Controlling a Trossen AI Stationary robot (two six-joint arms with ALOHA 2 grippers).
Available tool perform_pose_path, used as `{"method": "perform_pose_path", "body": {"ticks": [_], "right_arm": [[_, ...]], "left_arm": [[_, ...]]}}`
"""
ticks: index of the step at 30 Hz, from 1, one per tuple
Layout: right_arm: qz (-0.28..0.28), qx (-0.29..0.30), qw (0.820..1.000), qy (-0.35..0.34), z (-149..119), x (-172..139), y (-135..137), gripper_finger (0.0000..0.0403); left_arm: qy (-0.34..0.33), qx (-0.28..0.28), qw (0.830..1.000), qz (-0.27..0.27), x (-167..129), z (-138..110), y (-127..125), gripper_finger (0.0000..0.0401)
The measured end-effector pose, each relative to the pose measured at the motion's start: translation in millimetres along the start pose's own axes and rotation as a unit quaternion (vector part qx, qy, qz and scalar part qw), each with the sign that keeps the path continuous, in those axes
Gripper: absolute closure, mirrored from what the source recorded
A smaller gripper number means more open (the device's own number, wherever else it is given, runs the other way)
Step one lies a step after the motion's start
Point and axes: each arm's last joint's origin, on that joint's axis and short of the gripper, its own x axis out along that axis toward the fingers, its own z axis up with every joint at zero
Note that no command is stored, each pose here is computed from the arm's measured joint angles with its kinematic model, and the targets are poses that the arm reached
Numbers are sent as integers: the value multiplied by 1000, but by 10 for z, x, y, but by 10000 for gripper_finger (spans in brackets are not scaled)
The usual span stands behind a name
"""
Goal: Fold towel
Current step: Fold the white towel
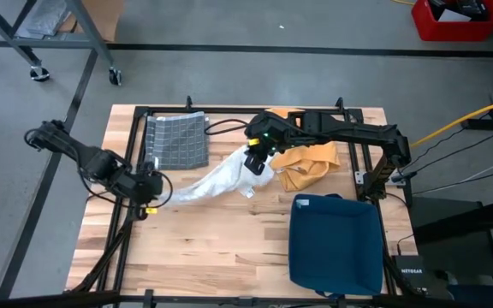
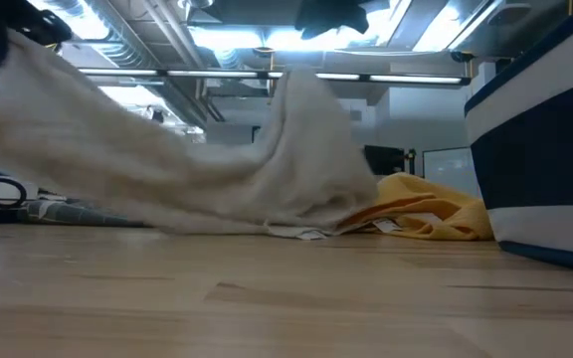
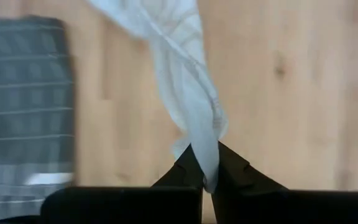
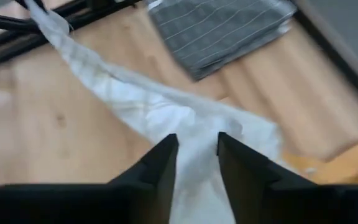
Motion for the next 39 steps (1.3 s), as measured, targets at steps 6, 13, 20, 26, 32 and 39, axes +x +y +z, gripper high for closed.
{"method": "perform_pose_path", "body": {"ticks": [6,13,20,26,32,39], "right_arm": [[72,35,996,27,-13,6,51,241],[115,-57,992,-18,7,74,310,238],[117,-167,979,4,-100,593,529,237],[36,-205,978,27,-198,1132,495,237],[6,-174,982,74,-219,1449,205,237],[15,-21,994,106,-149,1561,-179,237]], "left_arm": [[37,-2,996,-80,-7,-32,-40,400],[45,56,993,-97,16,-17,-65,400],[27,58,992,-105,18,18,-85,400],[21,72,991,-115,12,14,-131,400],[9,87,988,-128,0,11,-193,400],[2,82,989,-123,-5,7,-215,400]]}}
